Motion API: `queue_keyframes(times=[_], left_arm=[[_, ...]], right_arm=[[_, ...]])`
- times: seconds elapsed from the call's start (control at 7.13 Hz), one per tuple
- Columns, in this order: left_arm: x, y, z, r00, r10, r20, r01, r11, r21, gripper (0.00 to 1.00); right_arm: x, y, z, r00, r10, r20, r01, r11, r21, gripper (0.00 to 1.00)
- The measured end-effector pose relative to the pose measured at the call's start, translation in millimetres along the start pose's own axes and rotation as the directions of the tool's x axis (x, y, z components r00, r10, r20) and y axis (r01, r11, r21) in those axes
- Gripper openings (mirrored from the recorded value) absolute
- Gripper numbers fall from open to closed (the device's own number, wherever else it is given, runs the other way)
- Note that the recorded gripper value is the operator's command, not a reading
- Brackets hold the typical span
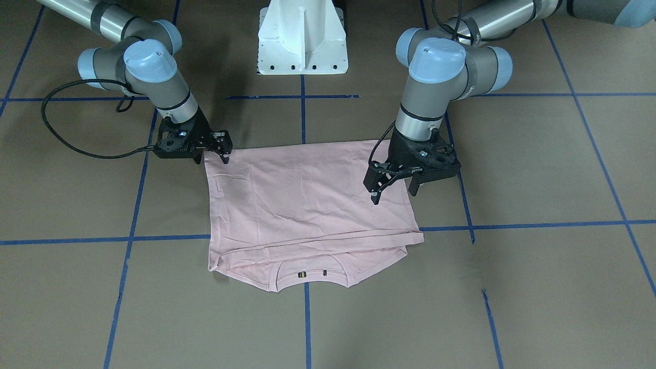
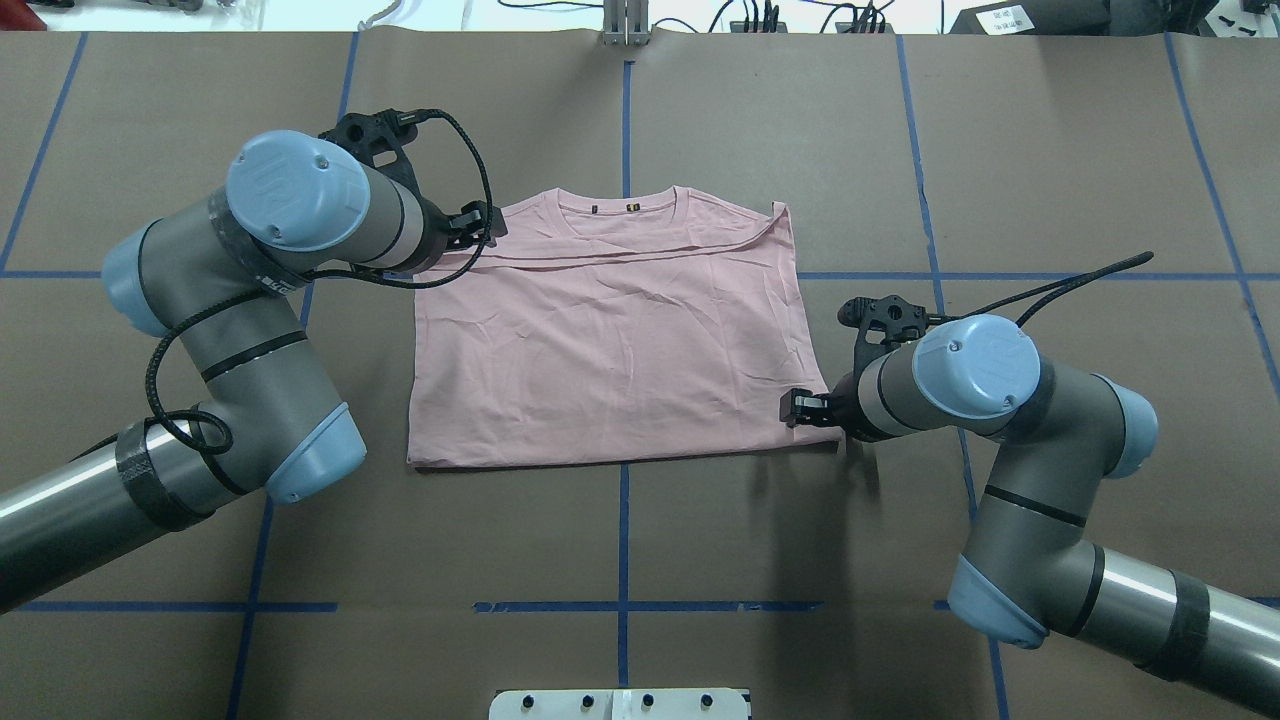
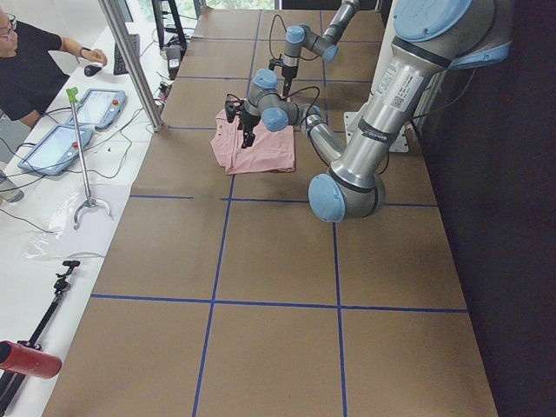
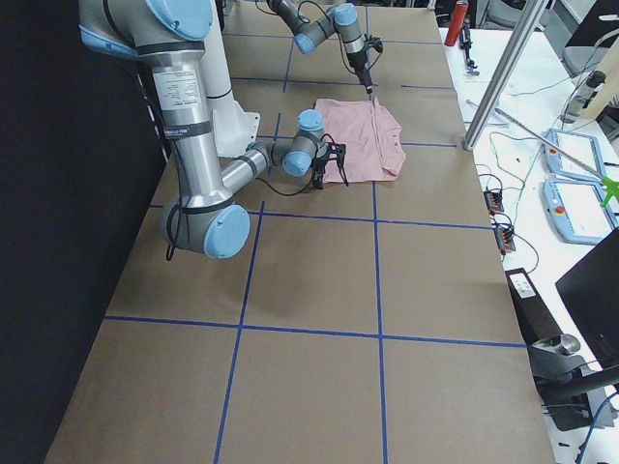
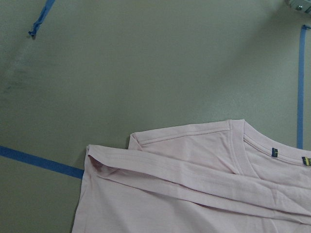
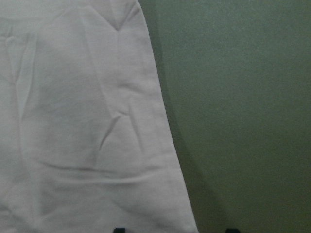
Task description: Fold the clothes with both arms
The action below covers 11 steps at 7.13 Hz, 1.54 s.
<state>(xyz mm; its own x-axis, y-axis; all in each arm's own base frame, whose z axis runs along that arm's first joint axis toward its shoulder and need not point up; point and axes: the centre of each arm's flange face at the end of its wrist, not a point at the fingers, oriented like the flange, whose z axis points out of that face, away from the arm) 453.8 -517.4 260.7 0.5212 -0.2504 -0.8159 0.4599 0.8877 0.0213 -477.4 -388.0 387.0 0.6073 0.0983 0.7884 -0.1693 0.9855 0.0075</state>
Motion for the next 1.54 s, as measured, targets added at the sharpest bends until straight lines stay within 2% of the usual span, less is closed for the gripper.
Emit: queue_keyframes(times=[0.56,1.54], left_arm=[[-0.3,0.0,0.2,1.000,0.000,0.001,0.000,1.000,0.000,1.00],[2.4,0.1,-2.8,1.000,0.001,-0.006,-0.001,1.000,0.001,1.00]], right_arm=[[-6.9,3.5,-3.5,1.000,-0.002,-0.019,0.001,1.000,-0.031,0.00],[-5.3,0.8,-21.4,1.000,0.002,0.003,-0.002,1.000,-0.019,0.00]])
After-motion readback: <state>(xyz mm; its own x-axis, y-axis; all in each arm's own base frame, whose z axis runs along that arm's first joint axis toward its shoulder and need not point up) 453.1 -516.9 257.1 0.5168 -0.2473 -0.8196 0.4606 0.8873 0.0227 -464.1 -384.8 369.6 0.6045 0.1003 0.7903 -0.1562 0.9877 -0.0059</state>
